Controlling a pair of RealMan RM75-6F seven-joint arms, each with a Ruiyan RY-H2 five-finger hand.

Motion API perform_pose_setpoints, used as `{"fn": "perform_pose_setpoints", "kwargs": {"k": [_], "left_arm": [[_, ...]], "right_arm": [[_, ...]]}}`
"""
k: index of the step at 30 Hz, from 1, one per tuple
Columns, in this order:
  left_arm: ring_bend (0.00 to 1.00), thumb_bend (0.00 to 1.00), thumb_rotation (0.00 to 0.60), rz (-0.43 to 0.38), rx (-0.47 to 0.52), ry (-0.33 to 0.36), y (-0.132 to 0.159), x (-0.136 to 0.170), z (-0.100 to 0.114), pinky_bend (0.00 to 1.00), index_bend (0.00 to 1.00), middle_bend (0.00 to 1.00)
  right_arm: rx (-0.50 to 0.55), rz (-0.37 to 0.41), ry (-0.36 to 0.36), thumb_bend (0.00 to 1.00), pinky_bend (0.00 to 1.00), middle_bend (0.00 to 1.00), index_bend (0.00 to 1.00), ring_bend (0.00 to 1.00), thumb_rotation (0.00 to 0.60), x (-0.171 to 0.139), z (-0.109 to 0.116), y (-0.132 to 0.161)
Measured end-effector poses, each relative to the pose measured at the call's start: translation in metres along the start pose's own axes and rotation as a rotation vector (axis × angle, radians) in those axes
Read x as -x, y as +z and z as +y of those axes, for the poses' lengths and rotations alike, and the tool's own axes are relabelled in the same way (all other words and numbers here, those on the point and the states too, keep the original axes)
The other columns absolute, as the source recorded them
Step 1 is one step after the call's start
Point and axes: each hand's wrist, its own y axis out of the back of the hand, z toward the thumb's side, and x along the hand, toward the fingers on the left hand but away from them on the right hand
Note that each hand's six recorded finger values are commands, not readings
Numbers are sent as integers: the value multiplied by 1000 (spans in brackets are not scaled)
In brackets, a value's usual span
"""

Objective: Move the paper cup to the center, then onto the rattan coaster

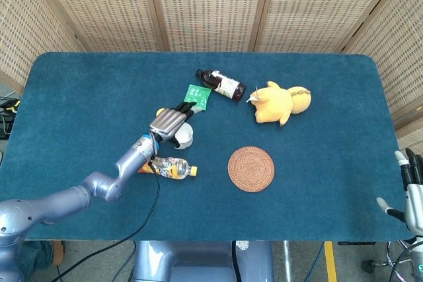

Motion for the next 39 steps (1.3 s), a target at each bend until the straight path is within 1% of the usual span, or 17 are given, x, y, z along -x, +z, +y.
{"fn": "perform_pose_setpoints", "kwargs": {"k": [2, 3, 8, 11, 15, 17, 20, 23, 26, 28, 31, 34, 37, 39], "left_arm": [[0, 0, 600, -4, 14, 20, -3, 7, 10, 24, 0, 0], [0, 0, 600, -5, 18, 32, -5, 11, 16, 8, 0, 0], [0, 0, 600, 23, 13, 126, -34, 44, 52, 0, 0, 0], [0, 0, 600, 75, 25, 185, -60, 73, 68, 0, 0, 0], [0, 0, 600, 174, 57, 262, -96, 122, 77, 0, 0, 0], [0, 0, 600, 236, 74, 300, -114, 152, 76, 0, 0, 0], [0, 0, 600, 337, 108, 344, -136, 196, 67, 0, 0, 0], [0, 0, 600, 446, 132, 358, -153, 241, 56, 0, 0, 0], [0, 0, 600, 528, 114, 367, -163, 277, 51, 0, 0, 0], [0, 0, 600, 553, 92, 368, -166, 293, 46, 0, 0, 0], [0, 0, 600, 562, 76, 349, -167, 306, 38, 0, 0, 0], [0, 0, 600, 558, 78, 340, -168, 310, 33, 0, 0, 0], [0, 0, 600, 544, 68, 325, -166, 312, 31, 0, 0, 0], [0, 0, 600, 534, 55, 328, -164, 315, 32, 0, 0, 0]], "right_arm": [[-1, 2, -2, 0, 0, 0, 57, 0, 600, 0, 0, 0], [-1, 3, -1, 0, 0, 0, 57, 0, 600, -1, 0, 1], [-5, 12, 4, 0, 0, 0, 56, 0, 600, -2, -1, 4], [-9, 26, 7, 0, 0, 0, 57, 0, 600, -2, -2, 8], [-16, 49, 18, 0, 0, 0, 56, 0, 600, -3, -5, 16], [-20, 58, 21, 0, 0, 0, 56, 0, 600, -2, -7, 19], [-24, 81, 28, 0, 0, 0, 57, 0, 600, -1, -9, 27], [-1, 117, 41, 0, 0, 0, 58, 0, 600, 4, -12, 39], [21, 166, 66, 0, 0, 0, 59, 0, 600, 15, -16, 52], [26, 205, 86, 0, 0, 0, 59, 0, 600, 25, -18, 62], [27, 288, 124, 0, 0, 0, 59, 0, 600, 48, -19, 86], [30, 398, 171, 0, 0, 0, 60, 0, 600, 74, -20, 122], [36, 493, 214, 0, 0, 0, 62, 0, 600, 95, -19, 158], [40, 571, 249, 0, 0, 0, 63, 0, 600, 109, -19, 190]]}}
